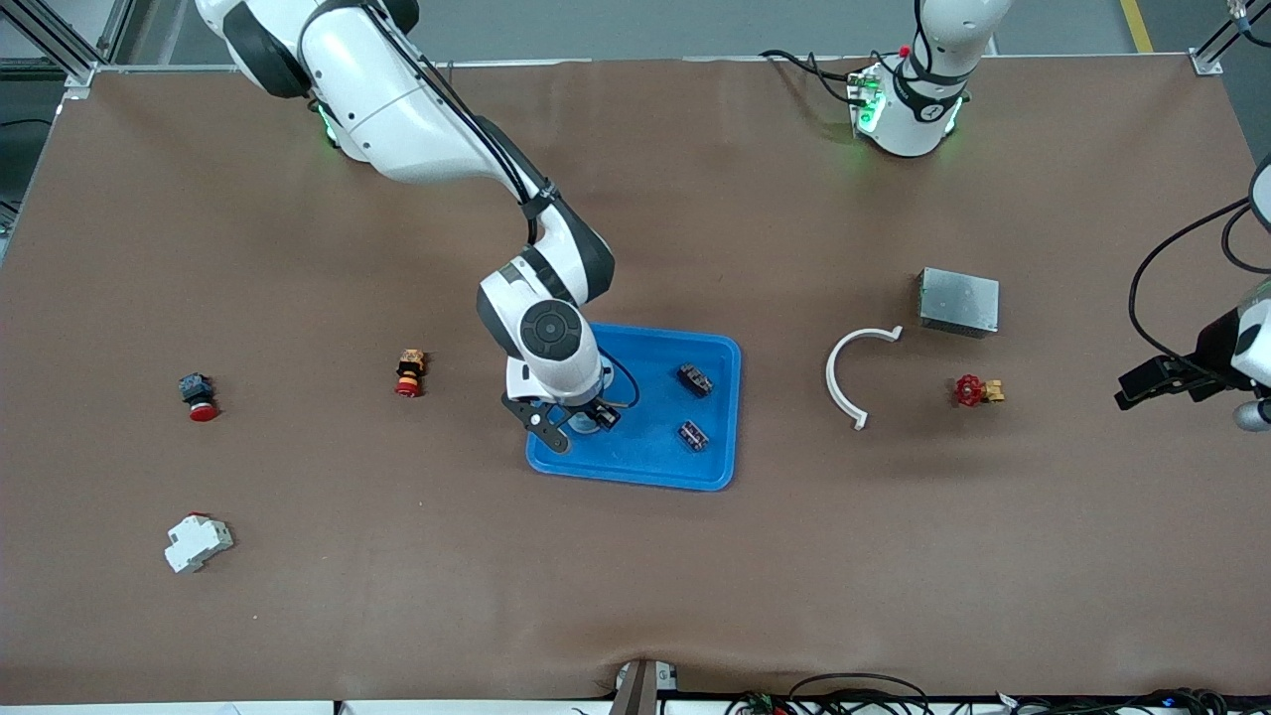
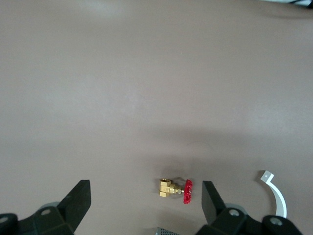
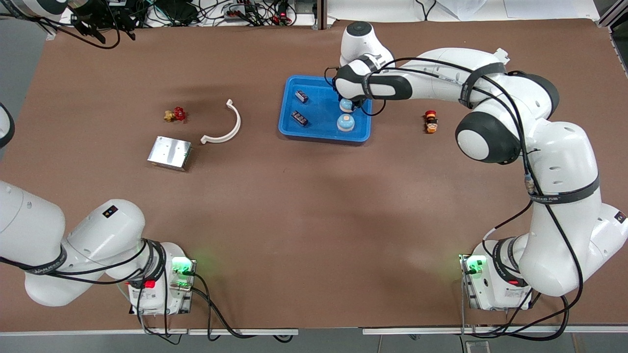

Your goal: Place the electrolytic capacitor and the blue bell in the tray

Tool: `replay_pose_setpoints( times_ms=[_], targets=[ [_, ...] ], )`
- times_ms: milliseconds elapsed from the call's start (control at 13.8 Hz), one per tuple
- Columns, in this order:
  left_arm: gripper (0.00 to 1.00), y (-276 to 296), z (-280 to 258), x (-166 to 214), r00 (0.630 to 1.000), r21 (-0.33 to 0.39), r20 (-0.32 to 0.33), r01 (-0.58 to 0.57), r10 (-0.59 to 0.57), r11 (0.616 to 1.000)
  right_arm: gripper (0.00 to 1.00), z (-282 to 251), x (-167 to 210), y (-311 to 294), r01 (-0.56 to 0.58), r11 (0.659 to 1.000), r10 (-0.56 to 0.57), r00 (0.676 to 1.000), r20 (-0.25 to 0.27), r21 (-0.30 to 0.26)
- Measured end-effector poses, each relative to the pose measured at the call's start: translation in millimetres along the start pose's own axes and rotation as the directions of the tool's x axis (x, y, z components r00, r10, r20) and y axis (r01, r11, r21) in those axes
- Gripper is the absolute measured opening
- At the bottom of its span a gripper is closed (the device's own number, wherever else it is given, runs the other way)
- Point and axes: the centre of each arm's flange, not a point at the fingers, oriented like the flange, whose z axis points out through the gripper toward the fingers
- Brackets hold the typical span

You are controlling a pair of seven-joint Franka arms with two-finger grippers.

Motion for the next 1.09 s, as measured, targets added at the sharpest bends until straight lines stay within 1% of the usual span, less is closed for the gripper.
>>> replay_pose_setpoints(
  times_ms=[145,290,797,1087],
  targets=[
    [1.0,12,-23,-1,0.999,0.028,-0.035,-0.014,0.015,1.0,0.63,6,4,-4,-0.011,1.0,0.011,1.0,-0.006,0.006],
    [1.0,14,-36,1,0.999,0.031,-0.051,-0.011,0.012,0.999,0.63,6,4,-8,-0.011,1.0,0.011,1.0,-0.013,0.01],
    [1.0,7,-35,3,1.0,0.017,-0.021,0.003,-0.003,1.0,0.63,7,6,-9,-0.016,1.0,0.016,1.0,-0.018,0.011],
    [1.0,5,-44,0,0.999,0.025,0.032,0.006,-0.007,1.0,0.63,7,7,-10,-0.016,1.0,0.016,1.0,-0.021,0.012]
  ],
)
